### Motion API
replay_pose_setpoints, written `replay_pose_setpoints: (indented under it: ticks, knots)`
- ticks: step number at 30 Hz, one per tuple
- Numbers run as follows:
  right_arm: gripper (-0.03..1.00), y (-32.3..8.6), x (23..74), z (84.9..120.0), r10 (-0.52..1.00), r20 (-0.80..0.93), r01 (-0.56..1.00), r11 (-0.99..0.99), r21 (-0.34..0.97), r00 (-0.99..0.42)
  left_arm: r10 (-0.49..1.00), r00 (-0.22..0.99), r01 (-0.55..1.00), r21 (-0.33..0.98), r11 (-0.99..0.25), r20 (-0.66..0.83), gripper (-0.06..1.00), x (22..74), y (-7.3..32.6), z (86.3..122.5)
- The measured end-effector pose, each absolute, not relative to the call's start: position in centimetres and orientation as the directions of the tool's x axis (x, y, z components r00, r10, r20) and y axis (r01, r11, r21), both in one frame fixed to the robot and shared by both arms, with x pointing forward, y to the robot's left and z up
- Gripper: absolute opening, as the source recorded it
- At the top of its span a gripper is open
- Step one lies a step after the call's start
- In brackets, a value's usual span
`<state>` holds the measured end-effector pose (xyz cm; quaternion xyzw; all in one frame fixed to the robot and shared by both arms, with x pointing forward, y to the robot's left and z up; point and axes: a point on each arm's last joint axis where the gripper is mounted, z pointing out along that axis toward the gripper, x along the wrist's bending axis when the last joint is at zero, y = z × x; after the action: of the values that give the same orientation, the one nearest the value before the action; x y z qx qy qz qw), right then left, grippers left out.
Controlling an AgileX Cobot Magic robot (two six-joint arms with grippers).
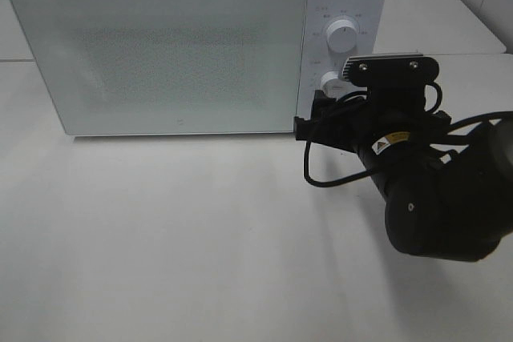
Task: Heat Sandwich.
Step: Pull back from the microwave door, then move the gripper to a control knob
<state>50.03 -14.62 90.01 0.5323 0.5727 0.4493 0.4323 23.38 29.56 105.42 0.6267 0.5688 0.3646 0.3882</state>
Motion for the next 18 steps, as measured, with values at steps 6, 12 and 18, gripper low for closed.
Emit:
replay_pose_setpoints:
  ticks: [6, 12, 18]
  knots:
    - [0.77, -14.7, 51.9, 90.4, 0.999, -0.008, 0.187, 0.018, 0.982, -0.052, 0.996, 0.087, 0.430, 0.901, -0.051, 0.015, 0.99, 23.4, 29.6, 105.4]
    - [0.77, -14.1, 53.6, 90.0, 0.998, -0.009, 0.176, 0.020, 0.984, -0.066, 0.996, 0.087, 0.430, 0.901, -0.051, 0.015, 0.99, 23.4, 29.6, 105.4]
    - [0.77, -13.8, 54.5, 89.1, 0.998, -0.003, 0.199, 0.016, 0.980, -0.065, 0.996, 0.087, 0.430, 0.901, -0.051, 0.015, 0.99, 23.4, 29.6, 105.4]
